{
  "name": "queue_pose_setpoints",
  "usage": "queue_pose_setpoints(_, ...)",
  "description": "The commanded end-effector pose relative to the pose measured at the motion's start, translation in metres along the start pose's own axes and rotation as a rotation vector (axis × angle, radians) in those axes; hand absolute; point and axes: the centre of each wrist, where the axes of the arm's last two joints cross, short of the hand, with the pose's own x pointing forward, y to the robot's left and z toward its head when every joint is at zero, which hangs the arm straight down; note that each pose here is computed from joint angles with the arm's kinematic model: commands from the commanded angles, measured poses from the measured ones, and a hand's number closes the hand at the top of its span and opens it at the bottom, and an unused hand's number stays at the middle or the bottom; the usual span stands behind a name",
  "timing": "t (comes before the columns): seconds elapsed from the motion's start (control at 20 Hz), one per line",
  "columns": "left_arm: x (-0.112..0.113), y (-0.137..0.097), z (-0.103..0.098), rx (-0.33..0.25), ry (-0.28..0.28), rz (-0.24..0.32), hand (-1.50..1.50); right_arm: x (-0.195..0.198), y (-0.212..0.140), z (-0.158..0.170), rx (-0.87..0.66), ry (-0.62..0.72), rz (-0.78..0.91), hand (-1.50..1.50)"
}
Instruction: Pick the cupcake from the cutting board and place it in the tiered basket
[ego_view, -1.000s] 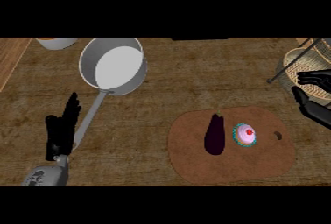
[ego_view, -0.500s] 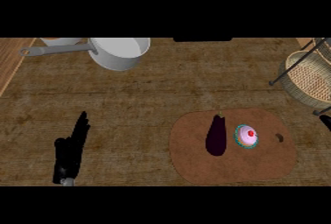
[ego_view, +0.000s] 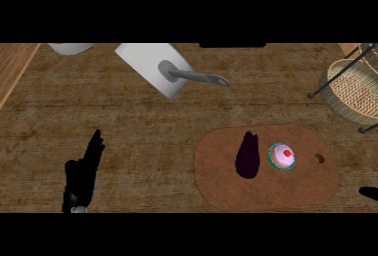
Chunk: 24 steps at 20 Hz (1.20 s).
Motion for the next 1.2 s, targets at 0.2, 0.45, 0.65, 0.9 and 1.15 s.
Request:
queue_pose_setpoints(0.2,-0.006,-0.014,0.001,-0.025,-0.017,-0.01,0.0,0.063,0.012,0.018,0.021,0.133,0.398,-1.5)
queue_pose_setpoints(0.45,-0.001,0.003,-0.004,-0.021,-0.004,-0.013,0.0,0.063,0.058,0.036,-0.008,0.174,0.422,-1.5)
queue_pose_setpoints(0.65,0.013,-0.006,-0.004,-0.039,-0.01,0.008,0.0,0.074,0.078,0.01,0.0,0.184,0.483,-1.5)
queue_pose_setpoints(0.9,0.005,0.002,0.001,-0.03,-0.019,-0.005,0.0,0.063,0.113,0.013,0.027,0.258,0.634,-1.5)
queue_pose_setpoints(1.15,0.005,-0.005,0.001,-0.047,-0.004,0.015,0.0,0.068,0.117,0.001,0.078,0.351,0.69,-1.5)
